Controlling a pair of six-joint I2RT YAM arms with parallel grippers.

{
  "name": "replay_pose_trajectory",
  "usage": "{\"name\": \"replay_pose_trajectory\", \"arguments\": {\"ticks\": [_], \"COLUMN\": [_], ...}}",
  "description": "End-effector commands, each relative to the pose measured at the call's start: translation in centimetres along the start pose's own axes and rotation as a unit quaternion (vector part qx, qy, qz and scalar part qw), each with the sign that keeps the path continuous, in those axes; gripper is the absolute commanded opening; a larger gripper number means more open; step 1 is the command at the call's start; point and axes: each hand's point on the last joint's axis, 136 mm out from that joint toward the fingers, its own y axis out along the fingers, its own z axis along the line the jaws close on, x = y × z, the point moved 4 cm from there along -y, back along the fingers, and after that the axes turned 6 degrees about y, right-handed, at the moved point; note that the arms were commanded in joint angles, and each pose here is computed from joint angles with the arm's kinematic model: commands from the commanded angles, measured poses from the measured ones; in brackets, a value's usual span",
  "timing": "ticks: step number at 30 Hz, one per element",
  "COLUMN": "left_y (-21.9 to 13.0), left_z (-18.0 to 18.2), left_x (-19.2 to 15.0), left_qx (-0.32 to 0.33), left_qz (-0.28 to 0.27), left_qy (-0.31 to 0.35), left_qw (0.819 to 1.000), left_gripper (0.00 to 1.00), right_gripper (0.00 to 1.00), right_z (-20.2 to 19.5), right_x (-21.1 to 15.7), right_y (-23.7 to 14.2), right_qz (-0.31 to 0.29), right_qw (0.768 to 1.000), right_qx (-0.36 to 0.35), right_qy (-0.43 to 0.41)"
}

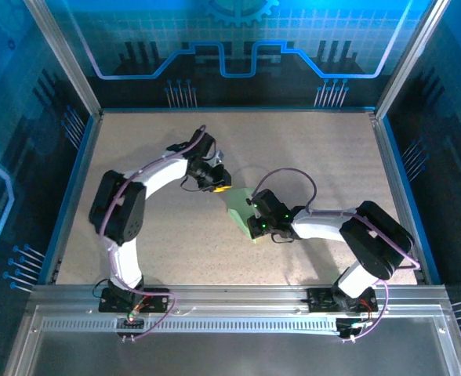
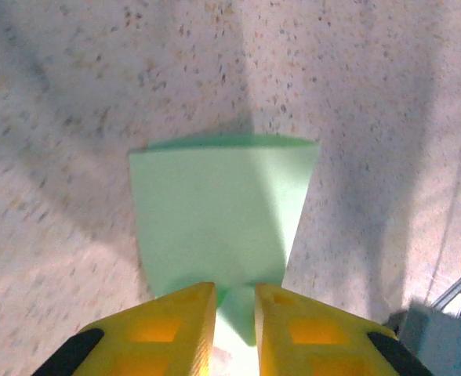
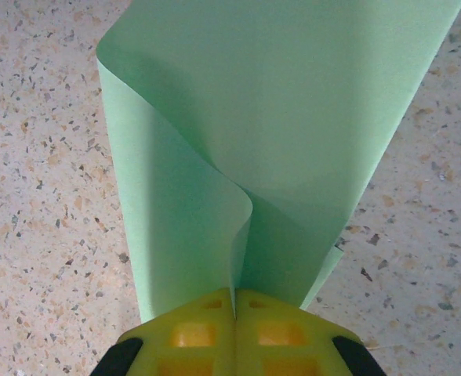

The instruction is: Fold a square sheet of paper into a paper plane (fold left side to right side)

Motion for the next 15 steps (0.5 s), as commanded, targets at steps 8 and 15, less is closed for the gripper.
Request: {"name": "replay_pose_trajectory", "arguments": {"ticks": [8,15], "left_y": [1.0,3.8], "left_z": [-2.1,-2.7], "left_x": [-6.4,-7.6], "left_qx": [-0.119,-0.118], "left_qz": [0.036,0.071], "left_qy": [0.048,0.054], "left_qw": [0.991,0.989], "left_gripper": [0.20,0.18], "right_gripper": [0.04,0.04], "right_z": [-1.7,-1.8], "right_x": [-3.0,-3.0], "right_y": [1.2,1.2], "right_qz": [0.072,0.076], "right_qw": [0.997,0.997], "right_qx": [-0.029,-0.031], "right_qy": [0.011,0.011]}}
